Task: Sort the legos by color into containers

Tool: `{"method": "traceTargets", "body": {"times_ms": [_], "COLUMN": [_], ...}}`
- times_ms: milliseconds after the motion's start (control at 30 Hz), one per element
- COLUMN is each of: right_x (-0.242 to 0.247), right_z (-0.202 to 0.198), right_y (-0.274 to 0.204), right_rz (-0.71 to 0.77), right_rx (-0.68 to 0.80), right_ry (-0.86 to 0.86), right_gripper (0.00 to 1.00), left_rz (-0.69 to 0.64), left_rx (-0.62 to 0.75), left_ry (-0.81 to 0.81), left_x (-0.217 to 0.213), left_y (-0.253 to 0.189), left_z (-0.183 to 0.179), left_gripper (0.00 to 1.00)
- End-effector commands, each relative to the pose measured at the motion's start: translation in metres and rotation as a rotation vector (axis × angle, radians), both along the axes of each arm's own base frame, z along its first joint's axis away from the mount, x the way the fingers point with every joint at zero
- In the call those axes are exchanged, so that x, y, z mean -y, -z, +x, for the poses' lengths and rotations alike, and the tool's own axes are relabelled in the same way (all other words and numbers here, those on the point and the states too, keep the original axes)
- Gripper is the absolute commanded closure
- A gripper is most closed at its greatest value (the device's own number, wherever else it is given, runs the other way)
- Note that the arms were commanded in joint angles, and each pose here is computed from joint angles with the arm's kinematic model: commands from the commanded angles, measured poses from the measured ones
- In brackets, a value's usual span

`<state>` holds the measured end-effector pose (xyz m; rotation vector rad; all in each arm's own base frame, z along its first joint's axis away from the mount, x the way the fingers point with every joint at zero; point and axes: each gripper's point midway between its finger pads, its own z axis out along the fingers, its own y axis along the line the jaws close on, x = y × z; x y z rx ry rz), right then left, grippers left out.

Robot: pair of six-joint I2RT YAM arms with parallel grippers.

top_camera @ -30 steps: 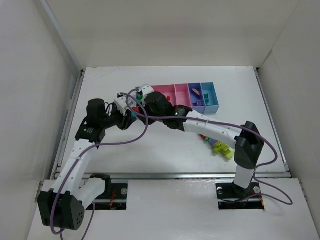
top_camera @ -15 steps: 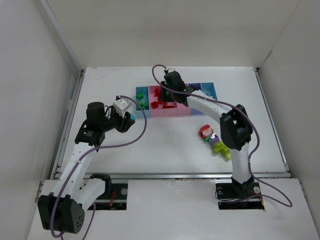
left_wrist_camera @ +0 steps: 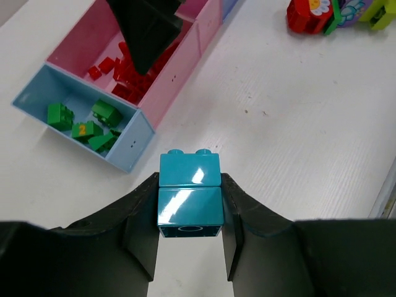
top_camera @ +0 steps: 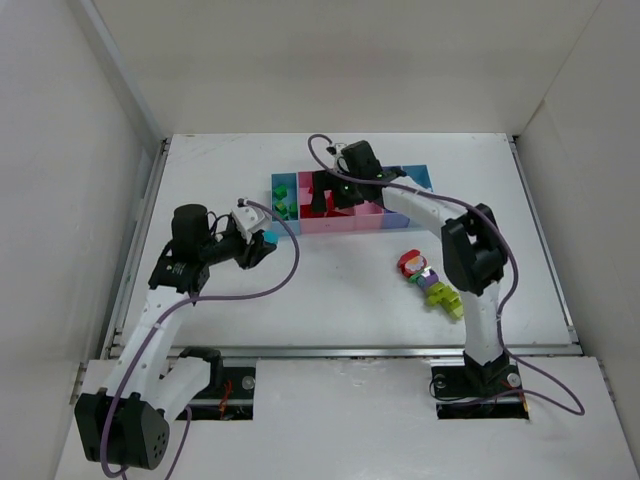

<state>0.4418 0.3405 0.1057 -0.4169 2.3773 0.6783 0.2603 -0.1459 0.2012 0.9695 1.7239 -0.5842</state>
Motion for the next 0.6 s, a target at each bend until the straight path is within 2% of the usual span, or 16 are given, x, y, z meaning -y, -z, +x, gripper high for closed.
{"method": "traceTargets", "body": {"times_ms": [0, 67, 100, 167, 200, 233, 333, 467, 567], "right_x": [-0.025, -0.027, -0.034, -0.042, -0.049, -0.056, -0.069, -0.080, -0.090], "right_z": [-0.045, -0.069, -0.092, -0.118, -0.146, -0.152, -0.170, -0.161, -0.171], "right_y": [-0.106, -0.126, -0.142, -0.155, -0.168, -0.172, -0.181, -0.184, -0.191], "right_rz": [0.229, 0.328, 0.421, 0.500, 0.566, 0.591, 0.633, 0.672, 0.689], "right_rx": [0.202, 0.215, 0.213, 0.186, 0.158, 0.150, 0.129, 0.072, 0.070], "right_ry": [-0.356, -0.481, -0.609, -0.729, -0.853, -0.905, -0.996, -1.023, -1.072], "right_gripper": [0.00, 0.00, 0.00, 0.00, 0.00, 0.00, 0.00, 0.00, 0.00], "left_rz": [0.019, 0.022, 0.022, 0.017, 0.020, 0.024, 0.036, 0.026, 0.031], "left_rx": [0.243, 0.325, 0.349, 0.418, 0.434, 0.460, 0.514, 0.555, 0.572], "left_ry": [0.147, 0.181, 0.193, 0.230, 0.248, 0.263, 0.322, 0.373, 0.375], "left_x": [0.010, 0.012, 0.013, 0.017, 0.018, 0.019, 0.024, 0.028, 0.028], "left_y": [-0.042, -0.056, -0.060, -0.070, -0.071, -0.076, -0.083, -0.091, -0.093], "left_z": [-0.001, -0.001, -0.001, 0.000, -0.002, -0.002, -0.004, -0.012, -0.013], "left_gripper": [1.00, 1.00, 1.00, 1.00, 1.00, 1.00, 1.00, 1.00, 1.00]}}
